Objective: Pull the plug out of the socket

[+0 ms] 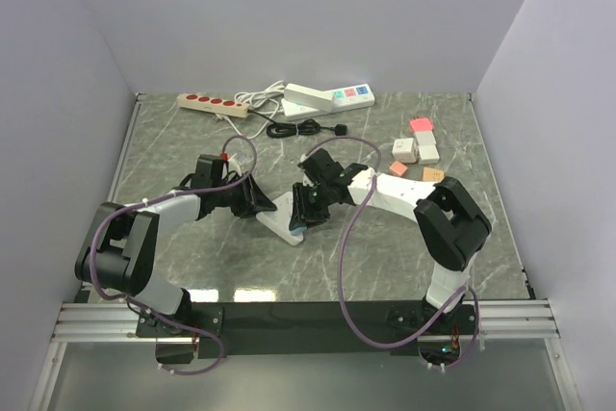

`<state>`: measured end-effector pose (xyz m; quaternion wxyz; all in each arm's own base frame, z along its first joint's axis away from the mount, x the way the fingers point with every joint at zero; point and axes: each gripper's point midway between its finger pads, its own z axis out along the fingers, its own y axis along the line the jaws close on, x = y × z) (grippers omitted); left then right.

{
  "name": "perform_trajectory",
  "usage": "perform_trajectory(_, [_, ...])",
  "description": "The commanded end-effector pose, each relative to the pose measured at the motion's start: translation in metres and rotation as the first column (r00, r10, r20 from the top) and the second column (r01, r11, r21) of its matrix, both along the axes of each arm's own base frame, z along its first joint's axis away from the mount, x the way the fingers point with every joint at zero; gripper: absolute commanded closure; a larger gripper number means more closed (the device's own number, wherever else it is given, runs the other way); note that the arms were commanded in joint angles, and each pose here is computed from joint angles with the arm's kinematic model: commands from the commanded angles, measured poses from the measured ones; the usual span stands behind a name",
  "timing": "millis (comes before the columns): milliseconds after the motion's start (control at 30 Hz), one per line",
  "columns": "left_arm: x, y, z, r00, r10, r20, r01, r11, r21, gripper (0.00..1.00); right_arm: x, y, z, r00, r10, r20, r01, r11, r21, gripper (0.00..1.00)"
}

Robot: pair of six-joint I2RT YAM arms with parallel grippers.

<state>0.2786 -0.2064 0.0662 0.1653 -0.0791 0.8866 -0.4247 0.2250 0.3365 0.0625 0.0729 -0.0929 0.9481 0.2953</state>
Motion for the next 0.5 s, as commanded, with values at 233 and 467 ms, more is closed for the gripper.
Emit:
perform_trajectory(233, [-0.010, 0.009, -0.015, 1.000, 0.012, 0.007, -0.012, 0.999, 0.050, 0.99, 0.078, -0.057, 0.061, 0.997, -0.076, 0.031, 0.070, 0.986, 0.152, 1.00])
perform_trajectory(467, [-0.011, 0.010, -0.018, 1.000, 0.010, 0.000, -0.010, 0.998, 0.060, 0.99, 0.097, -0.080, 0.069, 0.992, -0.113, 0.048, 0.106, 0.987, 0.121, 1.00])
